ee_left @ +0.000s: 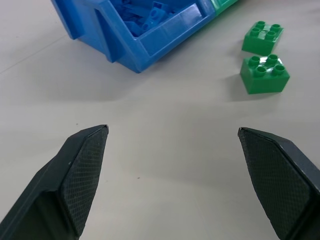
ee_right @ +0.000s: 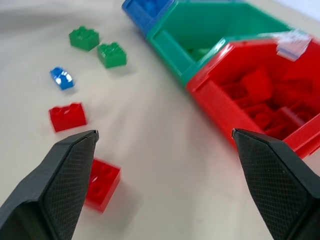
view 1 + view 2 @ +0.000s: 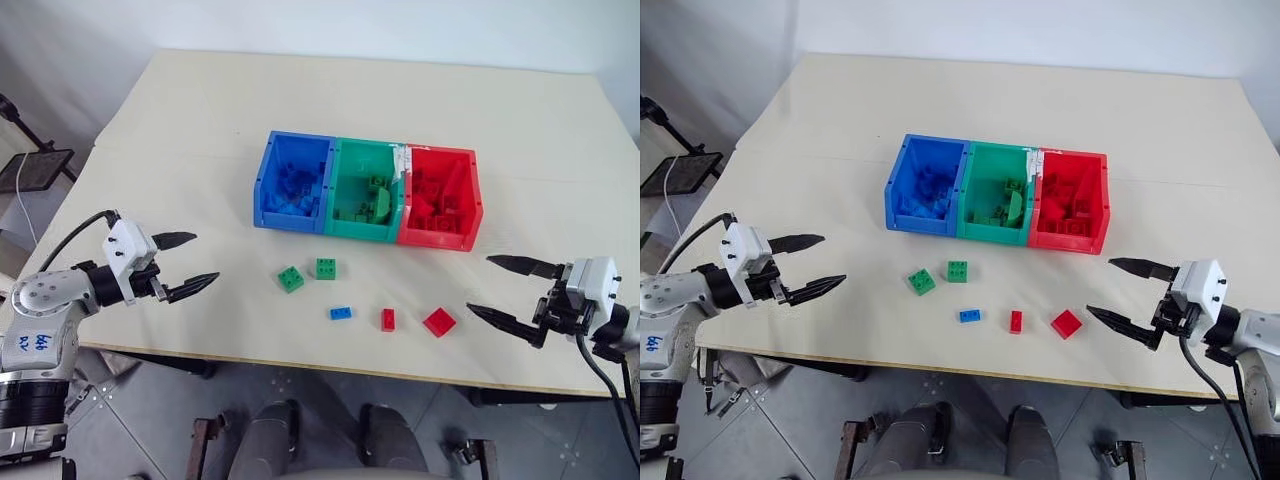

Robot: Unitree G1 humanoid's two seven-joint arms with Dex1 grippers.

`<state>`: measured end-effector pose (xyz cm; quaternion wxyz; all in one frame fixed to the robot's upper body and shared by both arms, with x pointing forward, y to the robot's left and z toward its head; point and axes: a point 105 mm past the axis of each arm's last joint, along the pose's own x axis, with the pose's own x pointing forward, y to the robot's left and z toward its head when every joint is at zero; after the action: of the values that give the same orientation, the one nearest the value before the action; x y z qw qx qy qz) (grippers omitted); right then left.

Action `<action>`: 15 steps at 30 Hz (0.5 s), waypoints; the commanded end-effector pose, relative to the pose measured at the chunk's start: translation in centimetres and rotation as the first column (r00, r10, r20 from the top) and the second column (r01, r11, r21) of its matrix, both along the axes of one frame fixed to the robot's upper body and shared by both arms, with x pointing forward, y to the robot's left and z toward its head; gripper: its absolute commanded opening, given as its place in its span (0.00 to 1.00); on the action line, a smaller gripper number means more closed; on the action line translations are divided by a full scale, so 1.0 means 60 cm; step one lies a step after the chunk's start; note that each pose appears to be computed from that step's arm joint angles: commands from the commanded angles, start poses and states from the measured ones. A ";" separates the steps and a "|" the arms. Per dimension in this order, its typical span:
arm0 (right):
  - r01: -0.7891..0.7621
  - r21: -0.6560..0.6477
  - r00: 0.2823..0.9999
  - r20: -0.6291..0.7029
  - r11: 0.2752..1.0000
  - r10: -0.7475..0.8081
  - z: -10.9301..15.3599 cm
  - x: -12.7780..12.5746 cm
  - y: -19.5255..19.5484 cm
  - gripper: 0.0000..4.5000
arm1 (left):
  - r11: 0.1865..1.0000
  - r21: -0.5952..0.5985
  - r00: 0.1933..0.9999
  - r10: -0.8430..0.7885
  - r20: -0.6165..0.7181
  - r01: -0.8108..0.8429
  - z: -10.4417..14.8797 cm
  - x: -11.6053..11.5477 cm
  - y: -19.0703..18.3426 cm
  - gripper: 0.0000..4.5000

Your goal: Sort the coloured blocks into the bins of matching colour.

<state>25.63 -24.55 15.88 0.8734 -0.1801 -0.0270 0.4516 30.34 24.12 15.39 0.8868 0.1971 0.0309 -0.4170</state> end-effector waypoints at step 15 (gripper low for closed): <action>0.230 -0.075 0.973 -0.012 0.970 -0.231 -0.018 -0.078 -0.094 1.00 | 0.878 -0.074 0.881 -0.473 0.014 0.473 0.010 -0.062 -0.193 0.98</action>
<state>21.45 -29.32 13.94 0.9157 -0.1806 0.0226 0.3582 27.23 13.53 14.92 0.7834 0.1529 -0.0068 -0.6024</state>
